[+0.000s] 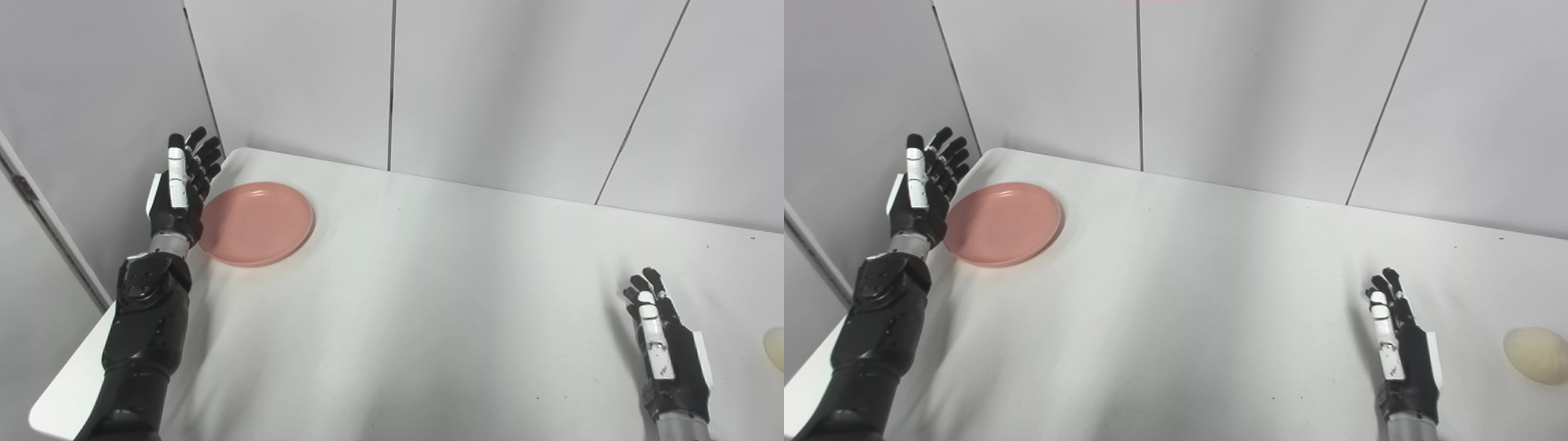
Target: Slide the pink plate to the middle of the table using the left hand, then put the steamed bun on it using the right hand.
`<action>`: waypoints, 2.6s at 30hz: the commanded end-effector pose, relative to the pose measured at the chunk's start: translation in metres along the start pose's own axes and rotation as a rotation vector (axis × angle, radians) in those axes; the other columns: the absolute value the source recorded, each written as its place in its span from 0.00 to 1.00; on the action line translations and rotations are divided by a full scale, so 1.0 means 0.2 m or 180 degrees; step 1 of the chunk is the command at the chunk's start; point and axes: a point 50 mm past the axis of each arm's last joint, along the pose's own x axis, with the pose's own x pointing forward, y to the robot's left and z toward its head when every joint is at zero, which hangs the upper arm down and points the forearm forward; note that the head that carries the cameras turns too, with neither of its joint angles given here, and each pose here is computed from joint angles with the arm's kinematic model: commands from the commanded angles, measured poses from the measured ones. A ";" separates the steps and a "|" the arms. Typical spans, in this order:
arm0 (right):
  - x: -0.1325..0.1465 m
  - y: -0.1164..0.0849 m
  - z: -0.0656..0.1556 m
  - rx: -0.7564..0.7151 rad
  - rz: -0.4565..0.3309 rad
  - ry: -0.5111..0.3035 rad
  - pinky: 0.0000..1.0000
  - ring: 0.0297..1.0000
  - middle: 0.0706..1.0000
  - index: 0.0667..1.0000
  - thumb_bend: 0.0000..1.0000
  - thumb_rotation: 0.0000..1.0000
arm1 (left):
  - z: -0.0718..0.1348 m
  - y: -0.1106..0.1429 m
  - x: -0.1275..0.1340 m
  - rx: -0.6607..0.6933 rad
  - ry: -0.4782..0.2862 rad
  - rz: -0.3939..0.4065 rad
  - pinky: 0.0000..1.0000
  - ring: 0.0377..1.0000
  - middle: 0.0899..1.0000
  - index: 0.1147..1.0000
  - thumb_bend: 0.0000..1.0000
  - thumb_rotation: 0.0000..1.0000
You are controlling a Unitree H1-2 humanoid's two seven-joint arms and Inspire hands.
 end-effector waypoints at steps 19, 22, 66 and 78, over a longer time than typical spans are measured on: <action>0.02 0.01 0.11 0.0085 0.0047 -0.0221 0.98 0.92 0.92 0.93 0.33 0.84 | 0.05 0.15 0.06 0.0438 -0.0179 0.0335 0.94 0.91 0.87 0.85 0.86 1.00; 0.02 0.01 0.11 0.0082 0.0043 -0.0224 0.97 0.91 0.92 0.93 0.33 0.84 | 0.05 0.17 0.06 0.0486 -0.0175 0.0370 0.94 0.90 0.87 0.85 0.87 1.00; 0.02 0.02 0.13 0.0058 0.0021 -0.0202 0.99 0.92 0.92 0.93 0.32 0.84 | -0.03 0.17 0.03 0.0553 0.0293 0.0233 0.96 0.90 0.85 0.83 0.84 1.00; 0.02 0.01 0.14 0.0052 0.0042 -0.0212 0.98 0.92 0.92 0.93 0.31 0.86 | -0.09 0.17 0.02 0.0588 0.0528 0.0180 1.00 0.94 0.89 0.86 0.85 1.00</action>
